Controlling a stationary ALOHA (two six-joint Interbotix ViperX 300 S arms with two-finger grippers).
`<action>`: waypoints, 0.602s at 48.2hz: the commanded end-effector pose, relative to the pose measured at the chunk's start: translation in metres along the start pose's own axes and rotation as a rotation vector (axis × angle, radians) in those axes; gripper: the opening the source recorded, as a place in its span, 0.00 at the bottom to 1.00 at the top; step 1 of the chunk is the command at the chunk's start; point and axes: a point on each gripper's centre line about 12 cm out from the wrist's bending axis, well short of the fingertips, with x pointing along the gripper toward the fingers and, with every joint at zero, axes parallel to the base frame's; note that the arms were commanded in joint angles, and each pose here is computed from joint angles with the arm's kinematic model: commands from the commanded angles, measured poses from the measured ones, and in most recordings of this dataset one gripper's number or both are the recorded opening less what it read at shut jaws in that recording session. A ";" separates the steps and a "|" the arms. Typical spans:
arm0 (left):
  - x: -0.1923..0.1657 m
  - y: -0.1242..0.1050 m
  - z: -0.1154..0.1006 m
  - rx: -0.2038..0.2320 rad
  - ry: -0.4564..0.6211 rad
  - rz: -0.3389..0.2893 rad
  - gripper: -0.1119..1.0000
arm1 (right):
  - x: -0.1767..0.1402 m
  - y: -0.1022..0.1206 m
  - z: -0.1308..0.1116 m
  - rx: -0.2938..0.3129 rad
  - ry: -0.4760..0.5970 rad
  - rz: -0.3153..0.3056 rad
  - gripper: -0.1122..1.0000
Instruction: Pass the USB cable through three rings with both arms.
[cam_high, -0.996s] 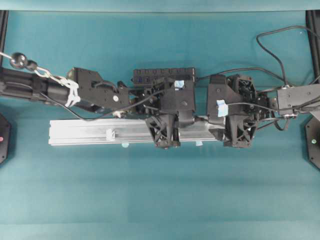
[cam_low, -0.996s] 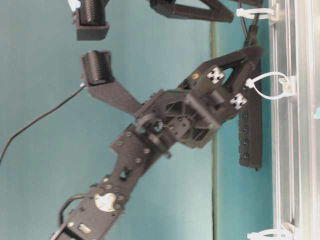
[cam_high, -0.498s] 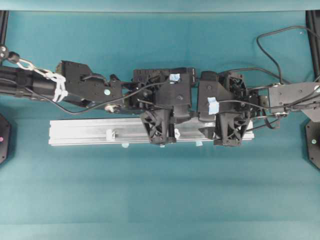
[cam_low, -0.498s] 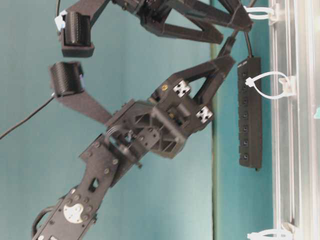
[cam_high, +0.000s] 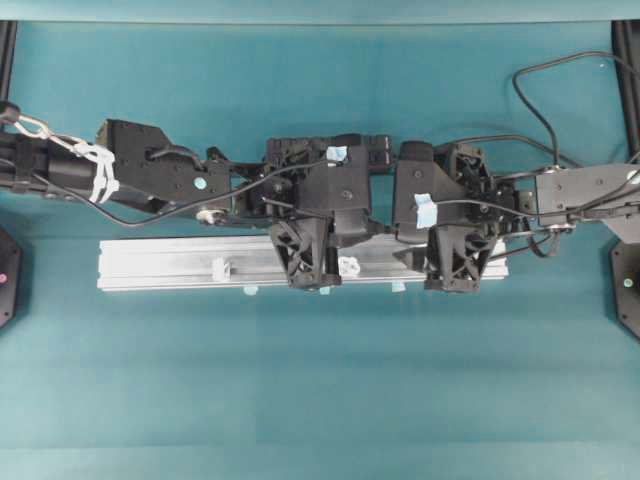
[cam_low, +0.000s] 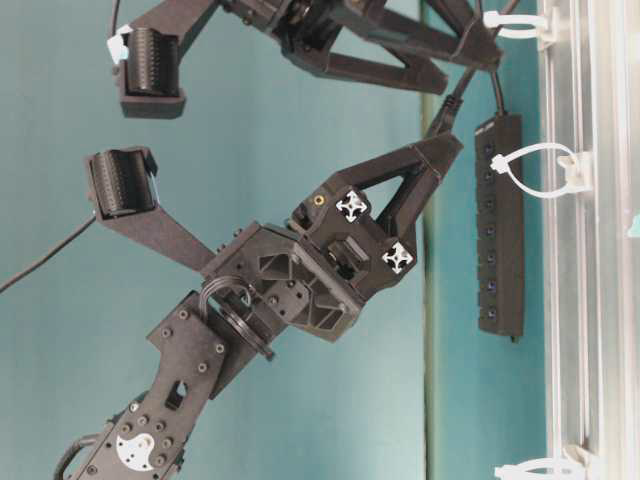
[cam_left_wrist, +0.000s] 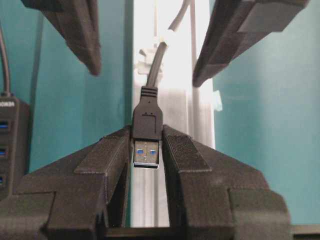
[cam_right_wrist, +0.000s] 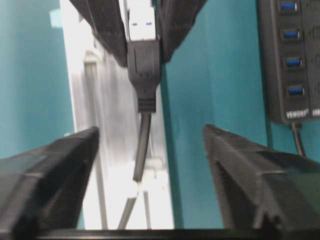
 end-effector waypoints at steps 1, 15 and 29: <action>-0.009 0.000 0.012 0.003 -0.040 0.002 0.30 | -0.002 0.000 0.009 0.007 -0.041 0.003 0.40; -0.009 0.000 0.012 0.003 -0.038 0.002 0.30 | 0.004 0.001 0.011 0.006 -0.064 0.011 0.13; -0.009 -0.001 0.011 0.000 -0.034 0.000 0.30 | 0.004 0.001 0.012 0.006 -0.067 0.010 0.06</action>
